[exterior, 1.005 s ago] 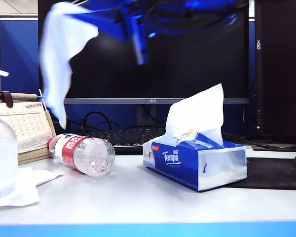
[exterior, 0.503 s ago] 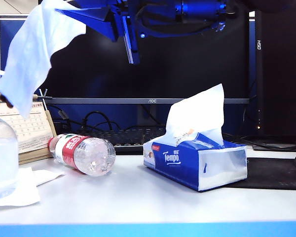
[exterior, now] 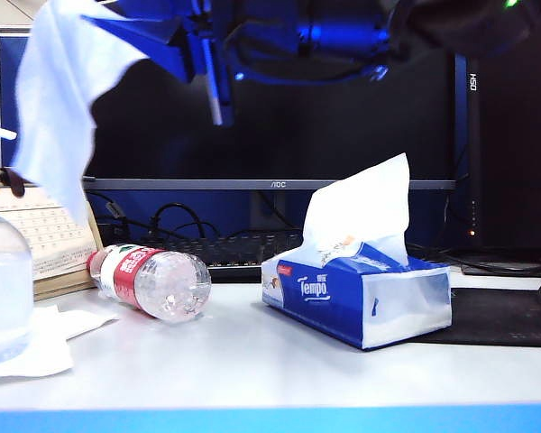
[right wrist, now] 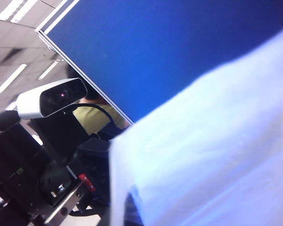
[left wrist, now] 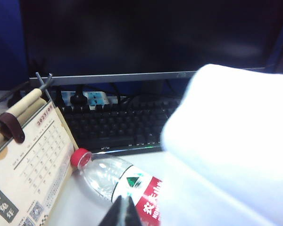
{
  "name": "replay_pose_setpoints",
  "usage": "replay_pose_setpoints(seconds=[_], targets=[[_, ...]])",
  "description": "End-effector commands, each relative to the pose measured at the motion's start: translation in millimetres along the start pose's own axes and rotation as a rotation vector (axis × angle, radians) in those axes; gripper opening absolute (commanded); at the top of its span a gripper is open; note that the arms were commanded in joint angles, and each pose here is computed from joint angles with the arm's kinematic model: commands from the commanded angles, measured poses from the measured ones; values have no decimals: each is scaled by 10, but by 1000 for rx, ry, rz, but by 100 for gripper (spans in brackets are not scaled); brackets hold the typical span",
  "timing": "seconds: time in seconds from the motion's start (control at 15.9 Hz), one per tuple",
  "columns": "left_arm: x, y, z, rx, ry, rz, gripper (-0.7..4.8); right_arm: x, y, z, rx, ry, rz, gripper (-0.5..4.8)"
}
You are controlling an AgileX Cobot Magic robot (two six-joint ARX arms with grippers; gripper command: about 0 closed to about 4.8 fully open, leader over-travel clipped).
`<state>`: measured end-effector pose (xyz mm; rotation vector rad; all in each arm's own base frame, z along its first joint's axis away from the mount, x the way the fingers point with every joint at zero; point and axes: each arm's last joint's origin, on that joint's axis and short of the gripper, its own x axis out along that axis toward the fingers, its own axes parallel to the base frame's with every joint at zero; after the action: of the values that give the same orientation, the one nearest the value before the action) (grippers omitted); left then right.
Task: Pull out a tissue from the tissue dispenser, then press the switch of the alcohol sanitizer bottle to drop some sanitizer on the paper tissue, and finally place the treated tissue on the table.
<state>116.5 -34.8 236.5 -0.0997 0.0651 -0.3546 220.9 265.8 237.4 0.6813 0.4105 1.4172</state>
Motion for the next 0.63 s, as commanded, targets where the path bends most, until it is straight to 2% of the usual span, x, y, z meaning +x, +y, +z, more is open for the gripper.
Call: replay_pose_setpoints(seconds=[0.06,0.31,0.63], targets=[[-2,-2,4,0,4,-5,-5,68,-13,-81,25,5,30,-6],[-2,2,-22,25,30,-2,-5,132,-5,-157,-5,-18,90,-6],[-2,-4,-26,42,36,-28,-5,180,-82,-267,26,-39,133,-6]])
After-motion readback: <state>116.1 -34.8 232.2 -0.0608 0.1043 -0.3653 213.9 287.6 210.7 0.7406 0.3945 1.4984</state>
